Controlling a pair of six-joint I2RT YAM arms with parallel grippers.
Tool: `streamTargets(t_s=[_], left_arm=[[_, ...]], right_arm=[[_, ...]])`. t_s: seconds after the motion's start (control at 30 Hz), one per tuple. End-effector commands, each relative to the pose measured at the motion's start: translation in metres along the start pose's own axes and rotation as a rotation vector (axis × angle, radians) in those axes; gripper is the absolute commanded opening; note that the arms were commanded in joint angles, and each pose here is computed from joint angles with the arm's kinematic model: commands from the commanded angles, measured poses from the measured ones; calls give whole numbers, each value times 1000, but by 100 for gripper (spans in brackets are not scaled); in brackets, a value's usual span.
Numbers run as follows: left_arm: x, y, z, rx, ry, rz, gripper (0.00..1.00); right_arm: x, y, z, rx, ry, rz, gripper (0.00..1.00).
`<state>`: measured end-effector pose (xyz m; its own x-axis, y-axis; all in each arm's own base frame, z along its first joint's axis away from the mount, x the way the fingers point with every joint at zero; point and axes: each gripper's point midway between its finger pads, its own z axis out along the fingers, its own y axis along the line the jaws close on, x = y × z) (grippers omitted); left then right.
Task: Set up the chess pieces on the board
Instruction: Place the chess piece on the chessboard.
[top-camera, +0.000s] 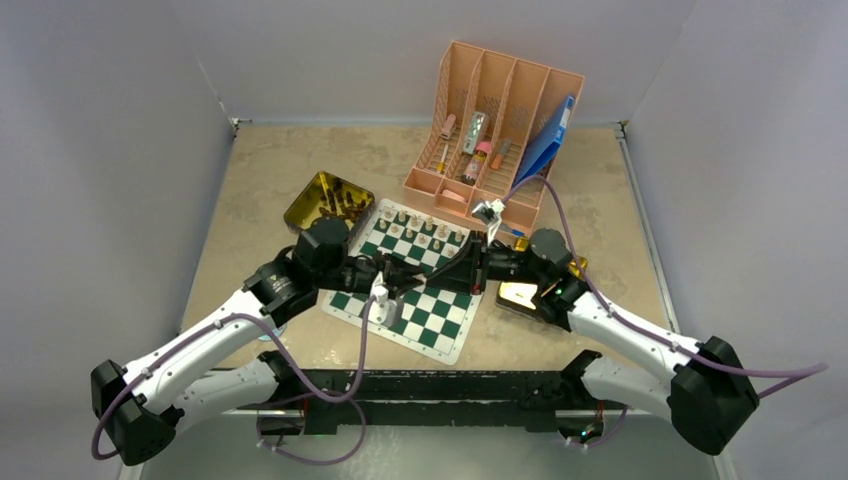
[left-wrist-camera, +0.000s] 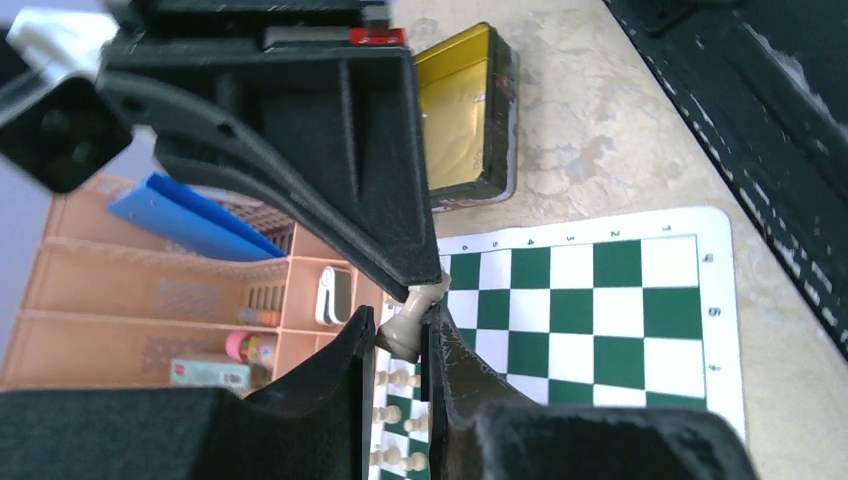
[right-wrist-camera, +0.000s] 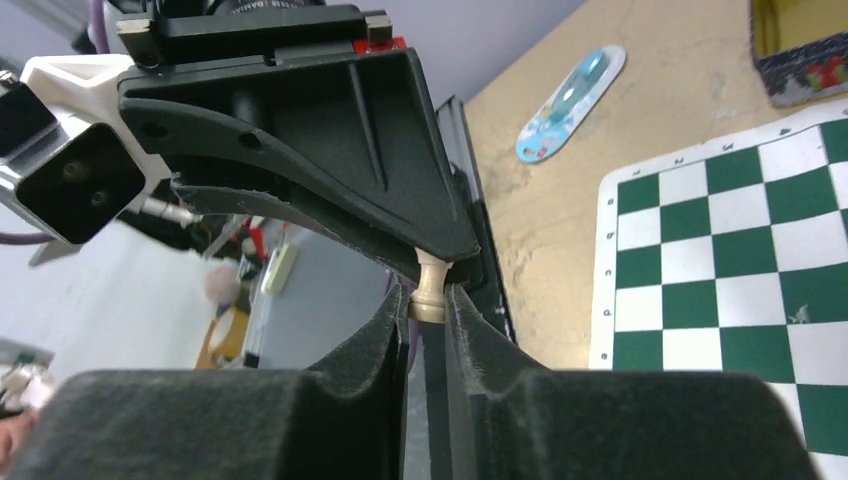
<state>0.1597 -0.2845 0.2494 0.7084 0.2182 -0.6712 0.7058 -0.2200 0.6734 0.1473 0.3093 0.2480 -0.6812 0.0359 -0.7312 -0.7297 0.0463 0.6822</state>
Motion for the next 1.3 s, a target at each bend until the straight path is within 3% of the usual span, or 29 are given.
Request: streamTargets(t_s=[0.0,0.1,0.27,0.4,0.53,0.7,0.93,1.27], left_arm=[[-9,42,-8,-246,-18,-149,0],[-7,54,-15,-373,-33,-303,0],[-3,47,-12,-445,-97,-659,0],[-19,37,-4,-408,-232,-876,0],[-28,37,-1,-386,-301,-992,0],[-22,38,5,-386,-296,-1006,0],[-16,37,11,-373,-266,-1029,0],[-15,41,12,-381,-270,-1038,0]], right_arm=[[-21,15,-6,-30,-179,44,24],[-33,26,-16,-45,-277,5,30],[-55,32,-32,46,-384,-147,36],[-67,47,-46,60,-443,-238,41],[-69,35,-51,140,-464,-196,46],[-61,20,-42,182,-392,-113,52],[-57,24,-29,94,-364,-42,45],[-48,10,-21,108,-323,26,38]])
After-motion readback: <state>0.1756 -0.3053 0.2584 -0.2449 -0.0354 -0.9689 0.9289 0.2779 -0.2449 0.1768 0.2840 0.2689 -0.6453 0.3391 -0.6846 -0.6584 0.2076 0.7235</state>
